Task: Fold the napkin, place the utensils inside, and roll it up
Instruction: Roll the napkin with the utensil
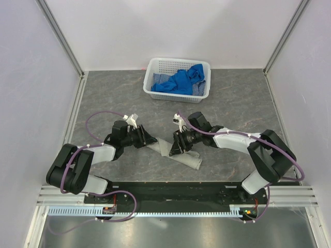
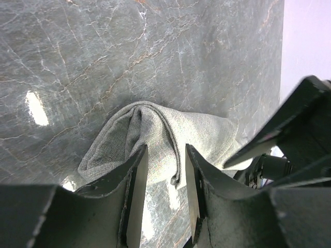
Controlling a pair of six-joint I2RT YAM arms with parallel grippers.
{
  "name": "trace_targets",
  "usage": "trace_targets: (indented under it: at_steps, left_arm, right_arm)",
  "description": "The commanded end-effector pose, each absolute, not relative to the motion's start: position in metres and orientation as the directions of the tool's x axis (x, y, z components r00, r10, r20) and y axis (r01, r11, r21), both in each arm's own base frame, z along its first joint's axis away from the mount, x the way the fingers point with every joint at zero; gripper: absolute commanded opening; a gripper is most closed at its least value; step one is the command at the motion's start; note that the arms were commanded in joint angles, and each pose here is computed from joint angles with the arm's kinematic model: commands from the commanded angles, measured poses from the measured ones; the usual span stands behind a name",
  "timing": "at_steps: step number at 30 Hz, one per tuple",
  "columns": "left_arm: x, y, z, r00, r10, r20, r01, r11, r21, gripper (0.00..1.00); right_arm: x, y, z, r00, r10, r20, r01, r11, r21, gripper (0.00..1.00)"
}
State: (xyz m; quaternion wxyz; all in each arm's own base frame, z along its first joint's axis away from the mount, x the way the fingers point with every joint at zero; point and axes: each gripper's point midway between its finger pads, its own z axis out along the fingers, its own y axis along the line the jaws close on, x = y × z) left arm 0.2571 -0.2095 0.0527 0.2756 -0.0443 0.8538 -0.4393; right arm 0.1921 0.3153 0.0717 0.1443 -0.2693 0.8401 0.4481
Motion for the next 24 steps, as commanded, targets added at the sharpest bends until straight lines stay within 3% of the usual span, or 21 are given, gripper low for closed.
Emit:
trace_targets:
  at_steps: [1,10,18,24]
  left_arm:
    - [0.270,-0.209,0.059,-0.814,-0.302,-0.497,0.220,0.630,-0.744,0.41]
    - [0.269,-0.209,0.059,-0.815,-0.295,-0.498,0.223,0.633,-0.741,0.41]
    - [0.269,-0.210,0.066,-0.814,-0.272,-0.514,0.248,0.637,-0.730,0.43]
    - [0.277,-0.198,0.106,-0.759,-0.260,-0.597,0.283,0.694,-0.662,0.63]
  right_arm:
    - [0.185,0.307,0.081,-0.830,-0.284,-0.481,-0.557,0.468,0.686,0.51]
    - [0.174,0.277,0.044,-0.886,-0.267,-0.378,-0.462,0.561,0.687,0.50]
    - [0.179,0.280,0.038,-0.872,-0.303,-0.385,-0.490,0.540,0.685,0.52]
    - [0.178,0.280,0.070,-0.824,-0.332,-0.459,-0.566,0.485,0.667,0.64]
